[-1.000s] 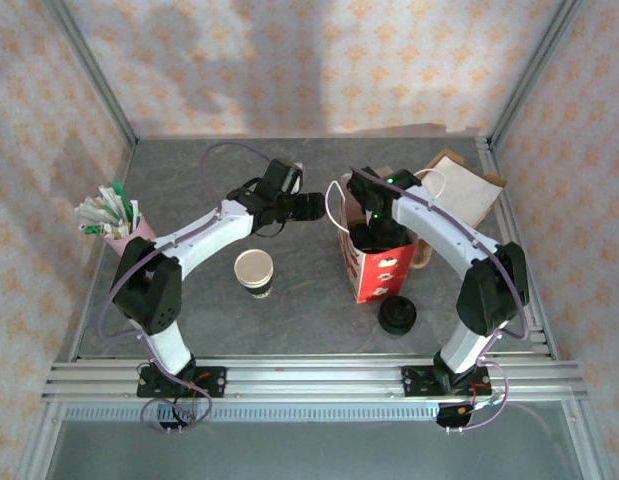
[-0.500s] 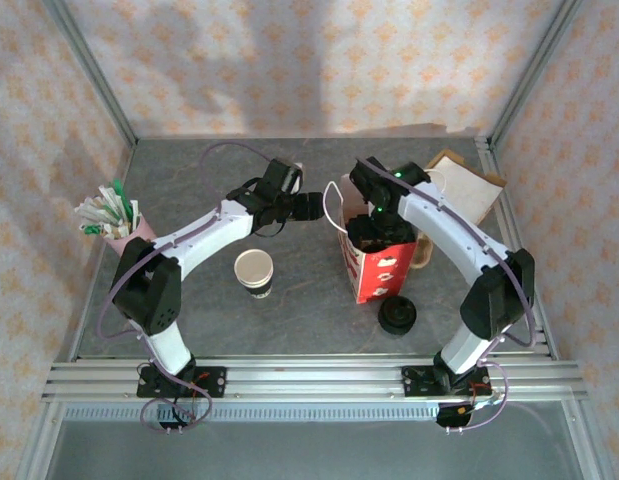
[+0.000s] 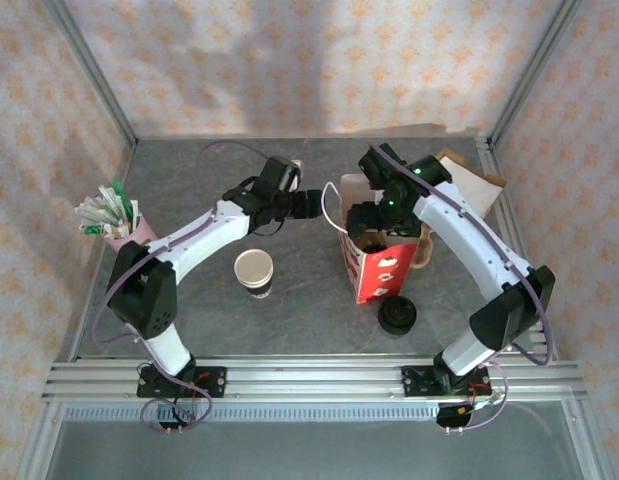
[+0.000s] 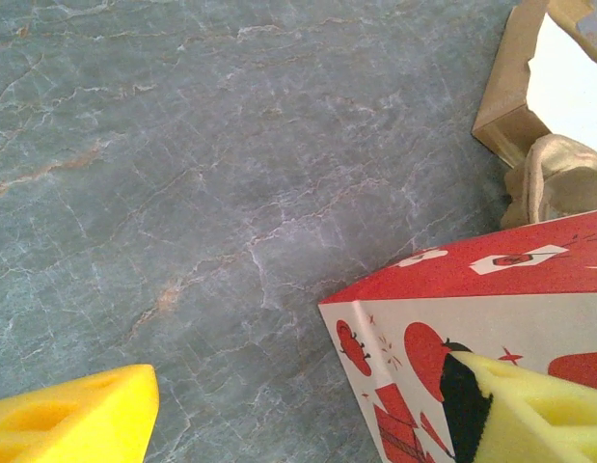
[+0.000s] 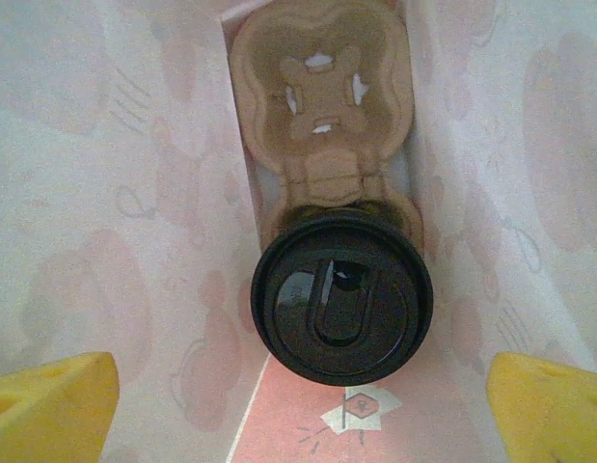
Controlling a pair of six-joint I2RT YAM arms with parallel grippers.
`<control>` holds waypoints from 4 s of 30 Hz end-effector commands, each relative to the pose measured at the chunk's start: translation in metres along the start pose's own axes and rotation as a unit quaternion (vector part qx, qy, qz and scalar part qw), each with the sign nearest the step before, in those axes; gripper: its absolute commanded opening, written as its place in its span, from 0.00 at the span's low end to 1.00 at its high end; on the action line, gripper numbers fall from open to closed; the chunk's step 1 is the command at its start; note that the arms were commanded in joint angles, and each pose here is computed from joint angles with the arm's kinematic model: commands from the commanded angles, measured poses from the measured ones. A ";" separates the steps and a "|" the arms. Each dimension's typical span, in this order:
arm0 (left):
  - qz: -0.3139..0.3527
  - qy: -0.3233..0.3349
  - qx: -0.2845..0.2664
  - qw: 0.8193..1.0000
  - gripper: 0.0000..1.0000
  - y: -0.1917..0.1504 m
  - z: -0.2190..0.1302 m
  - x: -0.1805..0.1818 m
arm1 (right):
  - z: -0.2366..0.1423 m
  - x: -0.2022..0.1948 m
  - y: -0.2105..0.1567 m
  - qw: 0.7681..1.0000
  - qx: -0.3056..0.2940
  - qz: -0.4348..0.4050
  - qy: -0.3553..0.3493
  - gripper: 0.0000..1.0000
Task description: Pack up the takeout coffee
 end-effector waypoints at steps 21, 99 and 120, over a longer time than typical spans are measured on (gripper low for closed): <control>0.004 -0.033 -0.078 0.996 0.81 0.026 -0.082 -0.021 | -0.102 0.003 0.003 0.980 -0.177 0.024 0.084 0.99; -0.132 0.332 -0.209 0.910 0.86 0.027 -0.320 0.174 | -0.164 -0.063 -0.018 0.918 -0.390 0.077 0.007 1.00; -0.180 0.471 -0.070 0.861 0.54 0.105 -0.263 0.282 | -0.137 -0.033 0.007 0.934 -0.341 0.012 0.103 0.91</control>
Point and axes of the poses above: each hand's point on the last joint's axis, 136 mm out from that joint toward the fingers, its own z axis out along the fingers, its own x axis along the line the jaws close on, y = z × x, the point moved 2 cm from there along -z, back along the fingers, and after that the axes turned 7 degrees about -z, right-handed, at the moved point
